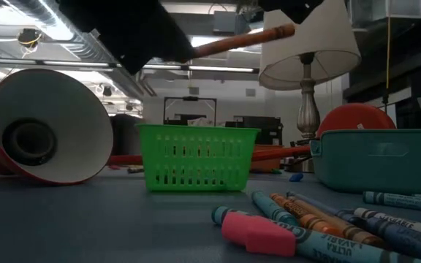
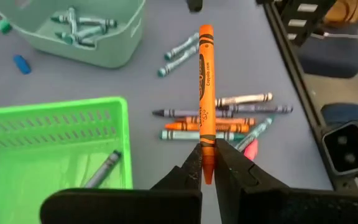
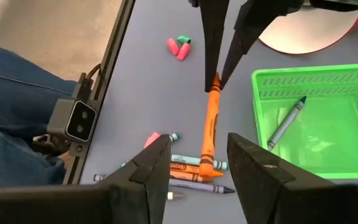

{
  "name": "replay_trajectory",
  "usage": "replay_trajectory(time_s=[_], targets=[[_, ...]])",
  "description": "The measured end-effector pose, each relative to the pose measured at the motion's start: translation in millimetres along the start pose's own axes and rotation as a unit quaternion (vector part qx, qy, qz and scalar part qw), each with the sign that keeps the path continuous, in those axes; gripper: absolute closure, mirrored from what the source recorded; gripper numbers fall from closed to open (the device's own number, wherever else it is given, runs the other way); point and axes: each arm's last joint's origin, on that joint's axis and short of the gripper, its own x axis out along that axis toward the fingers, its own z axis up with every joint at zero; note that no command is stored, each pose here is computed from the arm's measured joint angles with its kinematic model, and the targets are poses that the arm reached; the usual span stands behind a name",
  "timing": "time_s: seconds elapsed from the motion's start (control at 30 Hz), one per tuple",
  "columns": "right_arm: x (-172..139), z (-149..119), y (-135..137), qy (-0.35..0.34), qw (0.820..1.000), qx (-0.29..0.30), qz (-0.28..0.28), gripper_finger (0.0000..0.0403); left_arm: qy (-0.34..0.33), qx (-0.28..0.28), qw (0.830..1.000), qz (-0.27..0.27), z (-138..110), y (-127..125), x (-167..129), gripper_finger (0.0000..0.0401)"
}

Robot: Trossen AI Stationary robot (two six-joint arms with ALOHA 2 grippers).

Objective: Sort crayons
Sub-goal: Put the orange crayon into the black bin

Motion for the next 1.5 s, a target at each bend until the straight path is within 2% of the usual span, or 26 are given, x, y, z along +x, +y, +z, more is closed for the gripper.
replay_trajectory(time_s=[0.43, 0.73, 1.2, 1.33, 1.5], targets=[[0, 0, -1, -0.005, 1.000, 0.003, -0.016, 0.0246, -0.053, -0.018, 0.998, 0.005, 10, -2, 0, 0.0395], [0, -2, -3, 0.005, 0.999, 0.001, -0.035, 0.0246, -0.064, -0.023, 0.998, -0.004, 12, -3, -1, 0.0395], [0, -4, -3, 0.018, 0.999, 0.019, -0.027, 0.0248, -0.073, -0.029, 0.997, 0.008, 16, 2, 0, 0.0395], [0, -4, -3, 0.017, 0.999, 0.019, -0.027, 0.0268, -0.073, -0.029, 0.997, 0.008, 16, 2, 0, 0.0395], [0, -4, -3, 0.017, 0.999, 0.019, -0.027, 0.0319, -0.073, -0.029, 0.997, 0.008, 16, 2, 0, 0.0395]])
